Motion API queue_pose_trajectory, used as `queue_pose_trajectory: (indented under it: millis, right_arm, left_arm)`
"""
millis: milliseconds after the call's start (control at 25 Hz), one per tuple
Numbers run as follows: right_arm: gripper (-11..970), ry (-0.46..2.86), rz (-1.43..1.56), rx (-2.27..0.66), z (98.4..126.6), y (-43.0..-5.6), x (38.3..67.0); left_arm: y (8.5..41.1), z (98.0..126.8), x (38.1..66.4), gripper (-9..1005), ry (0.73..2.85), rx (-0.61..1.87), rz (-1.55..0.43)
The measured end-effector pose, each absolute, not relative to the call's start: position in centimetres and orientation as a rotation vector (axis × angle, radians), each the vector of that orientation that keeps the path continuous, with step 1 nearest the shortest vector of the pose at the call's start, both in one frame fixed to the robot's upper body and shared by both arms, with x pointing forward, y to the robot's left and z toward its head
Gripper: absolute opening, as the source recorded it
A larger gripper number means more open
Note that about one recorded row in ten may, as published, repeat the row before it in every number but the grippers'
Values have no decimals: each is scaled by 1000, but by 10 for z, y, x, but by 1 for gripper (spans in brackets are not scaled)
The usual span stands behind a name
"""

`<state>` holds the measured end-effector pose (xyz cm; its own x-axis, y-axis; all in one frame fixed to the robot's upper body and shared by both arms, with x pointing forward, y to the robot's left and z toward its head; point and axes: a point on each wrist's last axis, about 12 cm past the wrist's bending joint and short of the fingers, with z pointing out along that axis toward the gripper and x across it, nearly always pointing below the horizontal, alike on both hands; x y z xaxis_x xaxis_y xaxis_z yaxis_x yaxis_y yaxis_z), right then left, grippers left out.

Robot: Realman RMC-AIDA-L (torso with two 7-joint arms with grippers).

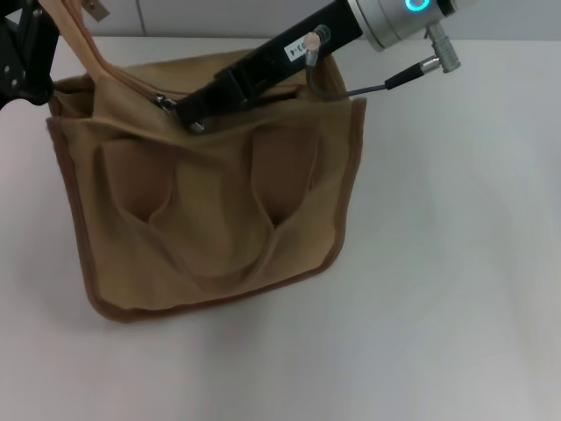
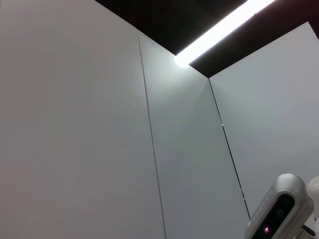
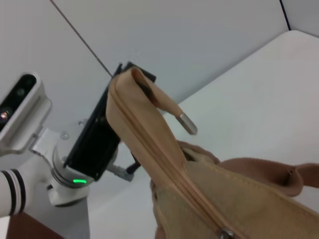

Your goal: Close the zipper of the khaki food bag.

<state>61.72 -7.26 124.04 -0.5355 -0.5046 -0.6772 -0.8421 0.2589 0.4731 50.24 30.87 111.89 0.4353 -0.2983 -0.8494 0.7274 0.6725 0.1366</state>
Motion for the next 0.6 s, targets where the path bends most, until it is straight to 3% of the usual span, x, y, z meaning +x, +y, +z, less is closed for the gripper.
queue_pose_trajectory:
  millis: [600]
  right_arm:
    - [1,2145,1089,-1256,1239,-84,616]
  left_arm:
    - [308,1120,505,29,911,539,-670]
